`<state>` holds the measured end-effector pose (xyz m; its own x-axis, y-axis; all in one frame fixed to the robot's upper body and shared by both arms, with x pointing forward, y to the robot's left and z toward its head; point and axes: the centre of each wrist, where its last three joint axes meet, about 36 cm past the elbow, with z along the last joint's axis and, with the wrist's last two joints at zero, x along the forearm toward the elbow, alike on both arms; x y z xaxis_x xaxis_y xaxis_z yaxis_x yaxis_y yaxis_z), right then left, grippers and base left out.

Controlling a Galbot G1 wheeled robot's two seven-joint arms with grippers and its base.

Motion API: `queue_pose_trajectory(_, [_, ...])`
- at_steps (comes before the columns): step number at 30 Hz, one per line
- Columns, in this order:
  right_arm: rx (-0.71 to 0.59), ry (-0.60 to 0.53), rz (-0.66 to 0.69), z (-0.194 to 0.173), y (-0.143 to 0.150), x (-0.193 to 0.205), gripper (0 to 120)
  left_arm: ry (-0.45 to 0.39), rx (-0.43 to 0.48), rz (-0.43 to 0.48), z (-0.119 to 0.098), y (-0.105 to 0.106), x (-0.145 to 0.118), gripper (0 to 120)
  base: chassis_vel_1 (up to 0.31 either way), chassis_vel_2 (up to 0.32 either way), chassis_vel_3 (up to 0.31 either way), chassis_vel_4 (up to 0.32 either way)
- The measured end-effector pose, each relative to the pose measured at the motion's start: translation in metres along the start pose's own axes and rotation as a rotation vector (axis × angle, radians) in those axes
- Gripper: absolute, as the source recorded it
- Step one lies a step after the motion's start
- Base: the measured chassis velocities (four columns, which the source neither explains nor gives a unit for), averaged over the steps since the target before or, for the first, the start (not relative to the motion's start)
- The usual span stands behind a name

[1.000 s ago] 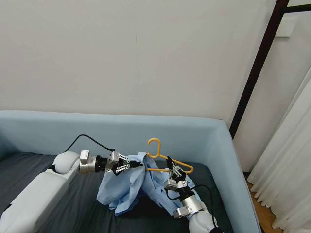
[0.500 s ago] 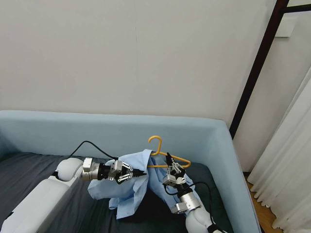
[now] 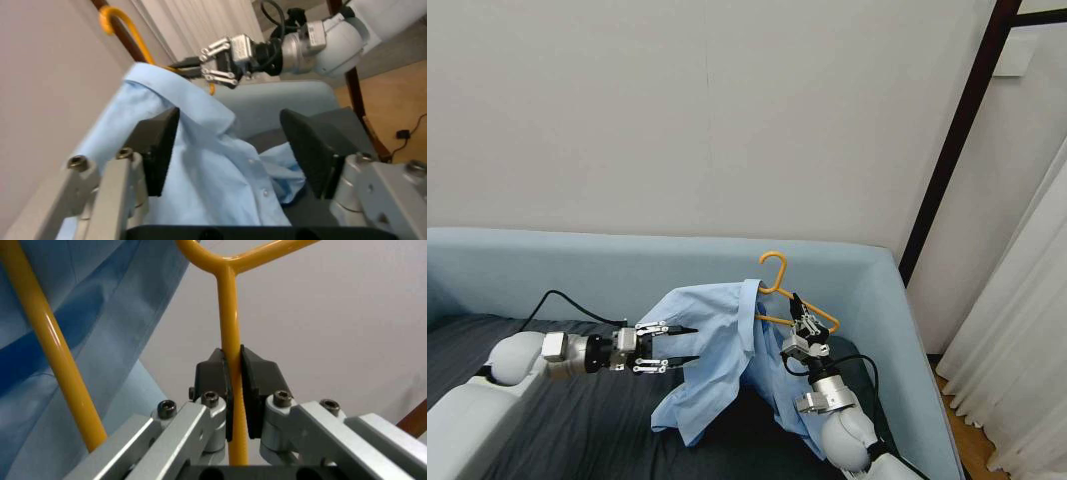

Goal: Pick up the clothes from the sofa and hang them on the clothes hanger.

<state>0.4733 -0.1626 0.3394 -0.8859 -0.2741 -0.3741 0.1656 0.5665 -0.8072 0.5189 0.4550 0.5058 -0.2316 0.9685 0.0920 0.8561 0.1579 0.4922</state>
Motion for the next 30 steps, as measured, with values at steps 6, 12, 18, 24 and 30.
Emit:
queue_pose_trajectory(6, [0.016, -0.025, -0.011, -0.004, 0.007, 0.002, 4, 0.007, -0.007, -0.098, -0.026, 0.035, 0.034, 91, 0.0, 0.0, 0.0, 0.0])
queue_pose_trajectory(12, [0.032, -0.076, -0.017, -0.01, 0.009, 0.003, 4, 0.069, 0.079, -0.177, -0.012, 0.039, 0.046, 100, 0.0, 0.0, 0.0, 0.0])
queue_pose_trajectory(18, [0.023, -0.09, -0.031, -0.014, 0.013, 0.006, 4, 0.038, 0.285, -0.148, 0.031, 0.019, 0.013, 98, 0.0, 0.0, 0.0, 0.0])
queue_pose_trajectory(24, [0.023, -0.106, -0.033, -0.015, 0.01, 0.011, 4, 0.045, 0.338, -0.071, 0.048, 0.035, -0.017, 92, 0.0, 0.0, 0.0, 0.0])
queue_pose_trajectory(30, [0.039, -0.141, -0.043, -0.012, 0.008, 0.015, 4, 0.096, 0.328, -0.021, 0.043, 0.051, -0.019, 84, 0.0, 0.0, 0.0, 0.0])
